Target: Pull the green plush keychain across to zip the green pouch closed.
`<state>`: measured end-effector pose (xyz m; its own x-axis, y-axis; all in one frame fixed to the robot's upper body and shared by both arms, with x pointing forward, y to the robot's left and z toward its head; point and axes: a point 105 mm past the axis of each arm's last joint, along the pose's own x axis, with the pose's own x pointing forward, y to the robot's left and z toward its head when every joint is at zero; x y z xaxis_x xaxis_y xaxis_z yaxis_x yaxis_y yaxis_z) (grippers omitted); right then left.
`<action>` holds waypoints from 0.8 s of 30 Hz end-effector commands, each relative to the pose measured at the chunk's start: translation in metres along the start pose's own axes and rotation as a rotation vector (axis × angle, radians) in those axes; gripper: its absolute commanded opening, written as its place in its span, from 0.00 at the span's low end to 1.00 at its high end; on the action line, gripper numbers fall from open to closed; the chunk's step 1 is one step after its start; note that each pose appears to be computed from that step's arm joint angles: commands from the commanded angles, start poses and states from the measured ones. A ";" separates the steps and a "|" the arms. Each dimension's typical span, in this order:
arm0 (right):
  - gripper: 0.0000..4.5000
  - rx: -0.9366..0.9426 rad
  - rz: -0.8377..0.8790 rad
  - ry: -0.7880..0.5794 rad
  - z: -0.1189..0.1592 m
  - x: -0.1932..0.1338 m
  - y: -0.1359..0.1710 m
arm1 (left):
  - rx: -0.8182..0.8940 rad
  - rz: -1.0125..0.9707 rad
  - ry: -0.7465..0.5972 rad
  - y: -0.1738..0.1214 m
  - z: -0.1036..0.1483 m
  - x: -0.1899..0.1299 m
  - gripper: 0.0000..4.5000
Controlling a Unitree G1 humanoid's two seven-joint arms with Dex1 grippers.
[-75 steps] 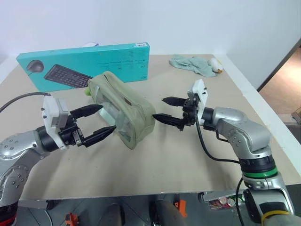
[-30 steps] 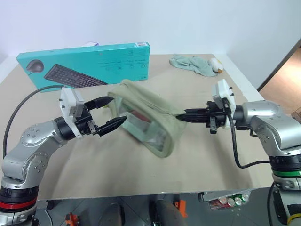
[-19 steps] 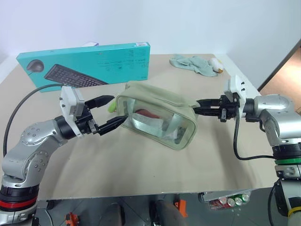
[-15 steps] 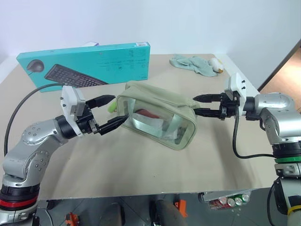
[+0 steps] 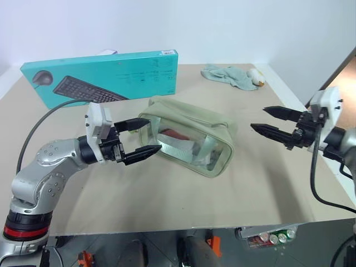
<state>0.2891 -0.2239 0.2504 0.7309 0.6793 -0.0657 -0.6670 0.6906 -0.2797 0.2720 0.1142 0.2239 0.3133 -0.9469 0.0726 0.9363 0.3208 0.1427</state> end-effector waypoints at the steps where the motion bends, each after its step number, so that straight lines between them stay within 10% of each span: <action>1: 0.76 -0.017 0.005 -0.090 0.026 0.002 0.035 | 0.003 -0.143 0.006 -0.015 0.009 0.007 1.00; 21: 0.76 0.104 -0.065 0.005 -0.021 0.027 0.083 | 0.018 -0.243 0.034 -0.017 0.008 0.017 1.00; 24: 0.49 0.111 -0.061 -0.008 -0.020 0.029 0.083 | 0.017 -0.232 0.037 -0.016 0.007 0.016 1.00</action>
<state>0.2600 -0.1564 0.1969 0.7779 0.6231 -0.0815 -0.6278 0.7650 -0.1441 0.2620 0.0934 0.2217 0.0924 -0.9955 -0.0200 0.9883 0.0892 0.1239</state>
